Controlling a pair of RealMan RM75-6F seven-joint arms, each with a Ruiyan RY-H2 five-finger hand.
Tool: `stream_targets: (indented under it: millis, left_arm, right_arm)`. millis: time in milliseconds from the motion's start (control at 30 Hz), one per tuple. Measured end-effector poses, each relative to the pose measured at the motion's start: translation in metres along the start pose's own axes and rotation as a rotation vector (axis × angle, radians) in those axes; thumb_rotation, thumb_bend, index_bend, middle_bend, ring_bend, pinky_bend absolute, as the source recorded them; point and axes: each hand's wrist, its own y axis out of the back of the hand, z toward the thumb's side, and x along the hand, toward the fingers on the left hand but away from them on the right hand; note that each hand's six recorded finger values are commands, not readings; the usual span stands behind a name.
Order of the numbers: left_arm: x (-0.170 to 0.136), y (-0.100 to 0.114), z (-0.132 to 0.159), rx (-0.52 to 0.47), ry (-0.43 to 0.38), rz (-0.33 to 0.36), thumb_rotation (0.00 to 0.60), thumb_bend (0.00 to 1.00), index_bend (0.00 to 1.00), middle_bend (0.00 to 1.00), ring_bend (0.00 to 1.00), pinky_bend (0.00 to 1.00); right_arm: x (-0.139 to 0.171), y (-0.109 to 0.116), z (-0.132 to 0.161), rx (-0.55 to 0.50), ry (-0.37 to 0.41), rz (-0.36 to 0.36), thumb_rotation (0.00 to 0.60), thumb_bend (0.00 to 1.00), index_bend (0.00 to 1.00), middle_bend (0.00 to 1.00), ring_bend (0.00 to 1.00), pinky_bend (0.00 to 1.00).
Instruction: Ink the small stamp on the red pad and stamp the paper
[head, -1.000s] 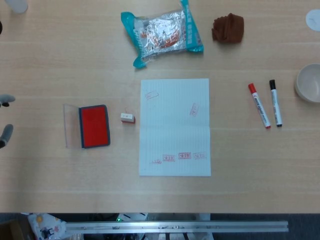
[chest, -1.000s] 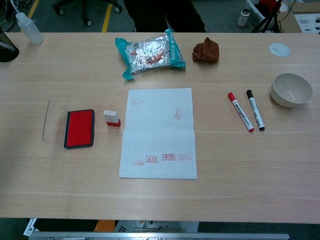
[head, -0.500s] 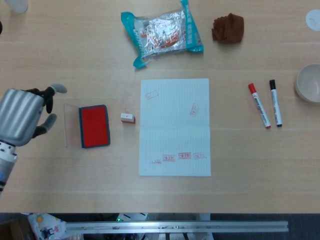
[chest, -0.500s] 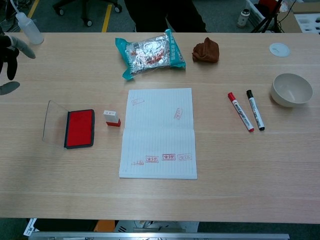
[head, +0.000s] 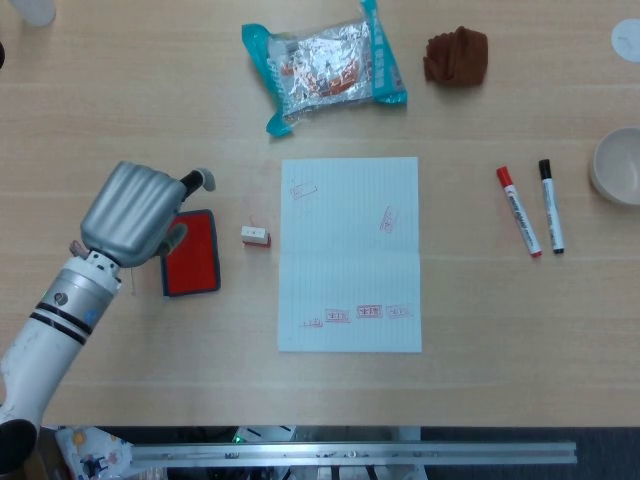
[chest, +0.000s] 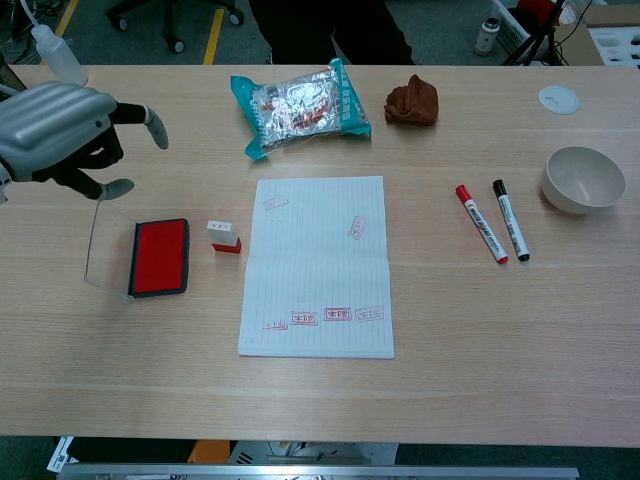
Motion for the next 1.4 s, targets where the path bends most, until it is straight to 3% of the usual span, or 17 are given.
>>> stream_targets:
  millis: [467,967,1400]
  left_arm:
    - [0.022,-0.032,0.027,0.057,0.011,-0.115,0.600,0.27,0.42,1.00,1.00,1.00]
    - [0.049,-0.078,0.037,0.052,0.110,-0.218,0.600,0.27,0.42,1.00,1.00,1.00]
    - [0.068,-0.087,0.052,0.030,0.147,-0.237,0.600,0.27,0.42,1.00,1.00,1.00]
  right_arm:
    - [-0.002,-0.002,0.001,0.003,0.006,0.007,0.600,0.20,0.24,0.36,0.29,0.30]
    - [-0.001,-0.004,-0.004,0.005,-0.004,0.015,0.600,0.20,0.24,0.36,0.29,0.30]
    - [-0.001,-0.007,-0.009,0.007,-0.017,0.022,0.600,0.20,0.24,0.36,0.29,0.30]
